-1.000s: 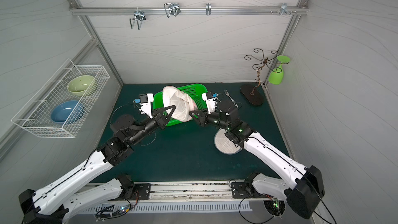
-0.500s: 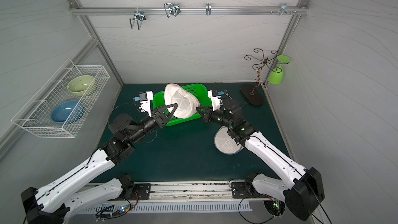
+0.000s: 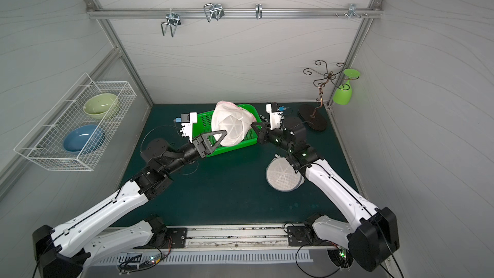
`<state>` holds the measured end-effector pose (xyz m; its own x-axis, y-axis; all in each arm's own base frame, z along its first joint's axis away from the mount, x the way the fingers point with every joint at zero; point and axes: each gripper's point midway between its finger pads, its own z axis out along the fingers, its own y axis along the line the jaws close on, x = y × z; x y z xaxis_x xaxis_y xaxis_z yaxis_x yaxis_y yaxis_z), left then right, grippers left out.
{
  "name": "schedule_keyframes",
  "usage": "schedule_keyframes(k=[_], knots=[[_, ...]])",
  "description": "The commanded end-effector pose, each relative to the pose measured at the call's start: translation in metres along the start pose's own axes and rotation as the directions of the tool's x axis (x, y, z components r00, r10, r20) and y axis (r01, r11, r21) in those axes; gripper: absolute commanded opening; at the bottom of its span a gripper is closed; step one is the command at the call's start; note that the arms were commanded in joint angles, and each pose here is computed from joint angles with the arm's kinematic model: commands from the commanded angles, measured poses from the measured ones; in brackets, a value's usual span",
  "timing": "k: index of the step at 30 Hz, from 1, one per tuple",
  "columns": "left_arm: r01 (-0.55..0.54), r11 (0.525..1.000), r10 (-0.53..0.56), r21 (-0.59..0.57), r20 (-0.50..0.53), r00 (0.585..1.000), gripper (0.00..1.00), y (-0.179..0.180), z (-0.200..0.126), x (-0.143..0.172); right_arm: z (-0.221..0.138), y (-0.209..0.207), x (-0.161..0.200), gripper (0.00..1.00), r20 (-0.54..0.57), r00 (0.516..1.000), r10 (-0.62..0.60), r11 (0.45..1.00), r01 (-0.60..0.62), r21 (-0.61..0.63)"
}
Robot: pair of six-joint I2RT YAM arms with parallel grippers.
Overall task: Turn the laundry bag inside out
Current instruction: Turn over the laundry bag.
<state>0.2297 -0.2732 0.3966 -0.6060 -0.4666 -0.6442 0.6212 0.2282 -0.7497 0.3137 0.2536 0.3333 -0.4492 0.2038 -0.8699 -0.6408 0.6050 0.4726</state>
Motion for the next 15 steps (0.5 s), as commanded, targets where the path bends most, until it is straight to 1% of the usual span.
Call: schedule_keyframes(k=[1, 4, 6, 7, 9, 10, 11, 12, 15], knots=[[0.012, 0.992, -0.011, 0.125, -0.01, 1.0, 0.0, -0.045, -0.011, -0.012, -0.003, -0.017, -0.039, 0.0, 0.112, 0.991, -0.077, 0.995, 0.068, 0.078], [0.019, 0.995, -0.018, 0.095, -0.013, 1.0, 0.0, -0.037, -0.015, -0.012, -0.002, -0.002, -0.037, 0.0, 0.1, 0.991, -0.092, 0.996, 0.093, -0.006], [0.022, 0.997, -0.021, 0.069, -0.009, 1.0, 0.0, -0.031, -0.016, -0.014, -0.003, 0.014, -0.023, 0.0, 0.045, 0.995, -0.087, 0.99, 0.092, -0.107], [0.024, 0.998, -0.024, 0.059, -0.01, 1.0, 0.0, -0.028, -0.016, -0.015, -0.003, 0.02, -0.01, 0.03, 0.001, 0.996, -0.088, 0.985, 0.087, -0.15], [0.031, 0.999, -0.03, 0.042, -0.017, 0.999, 0.0, -0.025, -0.016, -0.014, -0.006, 0.026, 0.015, 0.25, -0.09, 0.992, -0.084, 0.979, 0.065, -0.193], [0.038, 0.999, -0.037, 0.026, -0.026, 0.999, 0.0, -0.022, -0.016, -0.013, -0.008, 0.025, 0.029, 0.39, -0.14, 0.987, -0.078, 0.978, 0.049, -0.202], [0.046, 0.999, -0.046, 0.007, -0.037, 0.998, 0.0, -0.019, -0.016, -0.012, -0.013, 0.022, 0.041, 0.48, -0.178, 0.981, -0.071, 0.98, 0.036, -0.193], [0.057, 0.998, -0.058, -0.019, -0.051, 0.997, 0.0, -0.015, -0.016, -0.01, -0.017, 0.018, 0.051, 0.53, -0.211, 0.975, -0.066, 0.985, 0.03, -0.168], [0.088, 0.991, -0.098, -0.101, -0.094, 0.991, 0.0, 0.0, -0.017, -0.002, -0.033, 0.008, 0.071, 0.6, -0.271, 0.958, -0.094, 0.991, 0.063, -0.12]])
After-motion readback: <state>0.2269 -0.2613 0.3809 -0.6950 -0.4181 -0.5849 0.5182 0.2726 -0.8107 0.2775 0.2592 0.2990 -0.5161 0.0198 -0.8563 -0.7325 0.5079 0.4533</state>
